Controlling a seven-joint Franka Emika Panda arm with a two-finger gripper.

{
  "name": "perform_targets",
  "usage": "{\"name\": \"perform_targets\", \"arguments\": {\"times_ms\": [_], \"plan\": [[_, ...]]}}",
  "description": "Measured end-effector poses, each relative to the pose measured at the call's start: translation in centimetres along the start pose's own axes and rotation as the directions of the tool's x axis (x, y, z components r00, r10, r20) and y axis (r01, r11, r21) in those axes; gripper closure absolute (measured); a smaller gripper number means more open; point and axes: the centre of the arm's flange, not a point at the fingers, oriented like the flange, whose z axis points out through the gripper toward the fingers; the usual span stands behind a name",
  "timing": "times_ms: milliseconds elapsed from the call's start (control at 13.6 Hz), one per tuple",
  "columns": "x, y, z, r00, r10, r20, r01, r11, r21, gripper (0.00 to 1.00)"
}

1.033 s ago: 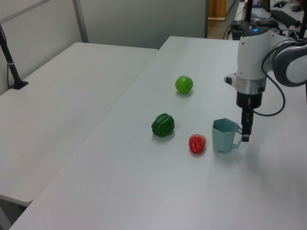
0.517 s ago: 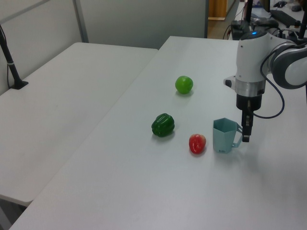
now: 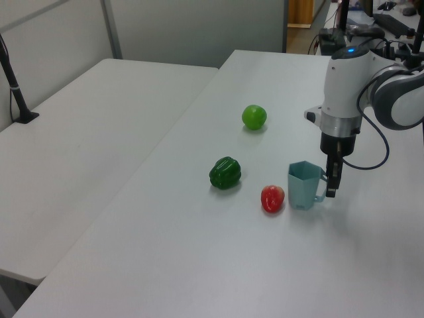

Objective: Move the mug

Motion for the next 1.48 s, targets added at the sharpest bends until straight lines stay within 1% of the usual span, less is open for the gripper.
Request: {"name": "perform_targets", "arguments": {"times_ms": [148, 517, 664, 812, 959, 1107, 1254, 1402, 1476], "plan": [[0.1, 0.0, 0.0, 1.000, -0.003, -0.002, 0.003, 1.000, -0.002, 0.78], [0.2, 0.0, -0.2, 1.000, -0.003, -0.007, 0.003, 1.000, -0.001, 0.78], [0.4, 0.1, -1.5, 1.000, 0.001, -0.029, -0.001, 1.000, 0.003, 0.78], [0.4, 1.0, -4.0, 1.000, 0.019, -0.013, -0.019, 1.000, -0.001, 0.78], [0.5, 3.1, -8.5, 0.998, 0.059, 0.001, -0.059, 0.998, -0.003, 0.78], [1.0, 5.9, -12.2, 0.994, 0.107, -0.011, -0.107, 0.994, 0.001, 0.78], [1.6, 8.5, -13.4, 0.990, 0.140, -0.025, -0.140, 0.990, 0.004, 0.78], [2.2, 10.4, -13.2, 0.987, 0.162, -0.023, -0.162, 0.987, 0.003, 0.78], [2.8, 12.2, -13.1, 0.984, 0.177, -0.024, -0.177, 0.984, 0.002, 0.78]]}}
